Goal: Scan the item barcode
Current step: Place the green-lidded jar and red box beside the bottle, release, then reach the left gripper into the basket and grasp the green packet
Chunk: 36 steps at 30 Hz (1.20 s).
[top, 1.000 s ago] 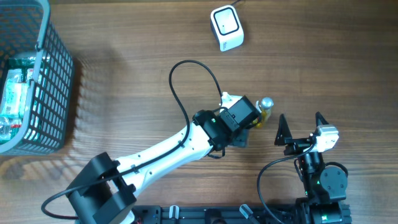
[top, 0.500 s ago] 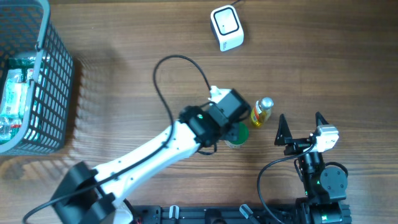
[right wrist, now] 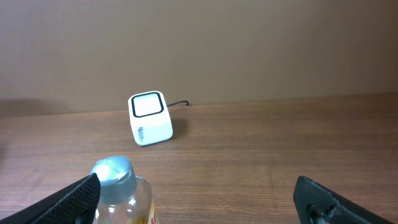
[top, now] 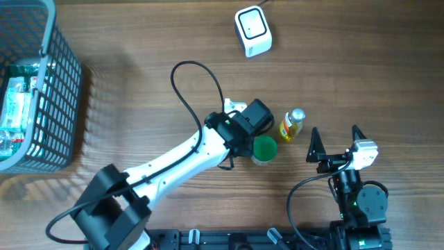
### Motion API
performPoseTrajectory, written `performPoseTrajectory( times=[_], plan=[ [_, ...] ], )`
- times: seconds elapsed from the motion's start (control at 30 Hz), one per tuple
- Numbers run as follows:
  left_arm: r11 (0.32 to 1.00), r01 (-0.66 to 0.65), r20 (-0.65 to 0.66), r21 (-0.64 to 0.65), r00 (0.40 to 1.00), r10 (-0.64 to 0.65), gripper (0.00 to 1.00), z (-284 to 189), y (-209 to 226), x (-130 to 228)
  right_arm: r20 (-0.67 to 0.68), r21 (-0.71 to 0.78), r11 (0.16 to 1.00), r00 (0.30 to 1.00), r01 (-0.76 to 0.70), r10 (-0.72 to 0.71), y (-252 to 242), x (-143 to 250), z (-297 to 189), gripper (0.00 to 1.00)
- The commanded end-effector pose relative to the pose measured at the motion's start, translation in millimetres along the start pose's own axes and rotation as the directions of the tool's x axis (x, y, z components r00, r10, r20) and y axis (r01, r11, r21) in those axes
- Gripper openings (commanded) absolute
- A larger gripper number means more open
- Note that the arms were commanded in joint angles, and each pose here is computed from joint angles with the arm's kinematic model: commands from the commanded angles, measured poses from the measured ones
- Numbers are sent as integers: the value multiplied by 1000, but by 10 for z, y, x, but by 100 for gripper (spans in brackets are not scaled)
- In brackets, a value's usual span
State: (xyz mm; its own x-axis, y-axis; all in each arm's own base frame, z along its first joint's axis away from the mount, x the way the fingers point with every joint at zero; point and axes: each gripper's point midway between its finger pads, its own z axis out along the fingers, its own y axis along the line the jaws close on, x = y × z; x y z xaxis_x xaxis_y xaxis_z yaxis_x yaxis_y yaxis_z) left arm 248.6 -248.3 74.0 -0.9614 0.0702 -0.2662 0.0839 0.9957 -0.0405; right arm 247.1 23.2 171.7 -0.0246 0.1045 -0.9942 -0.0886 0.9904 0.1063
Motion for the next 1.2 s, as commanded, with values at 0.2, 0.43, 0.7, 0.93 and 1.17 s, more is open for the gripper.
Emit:
performPoseTrajectory(
  times=[0.2,0.43,0.7,0.93,1.17],
  plan=[
    [1000,14,-8,12,1000,-14,95,36,-37,17,7,18,1000,1000,9,-9,-35,-14,-2,100],
    [999,22,29,46,999,-24,100,-104,-57,-62,6,18,1000,1000,9,-9,-35,-13,-1,100],
    [991,92,111,93,989,-102,100,-398,168,-358,7,18,1000,1000,9,-9,-35,-14,-2,100],
    [978,161,185,129,966,-183,100,-678,463,-599,7,18,1000,1000,9,-9,-35,-14,-2,100],
    [961,221,298,168,918,-263,100,-1118,880,-858,7,18,1000,1000,9,-9,-35,-14,-2,100]
  ],
)
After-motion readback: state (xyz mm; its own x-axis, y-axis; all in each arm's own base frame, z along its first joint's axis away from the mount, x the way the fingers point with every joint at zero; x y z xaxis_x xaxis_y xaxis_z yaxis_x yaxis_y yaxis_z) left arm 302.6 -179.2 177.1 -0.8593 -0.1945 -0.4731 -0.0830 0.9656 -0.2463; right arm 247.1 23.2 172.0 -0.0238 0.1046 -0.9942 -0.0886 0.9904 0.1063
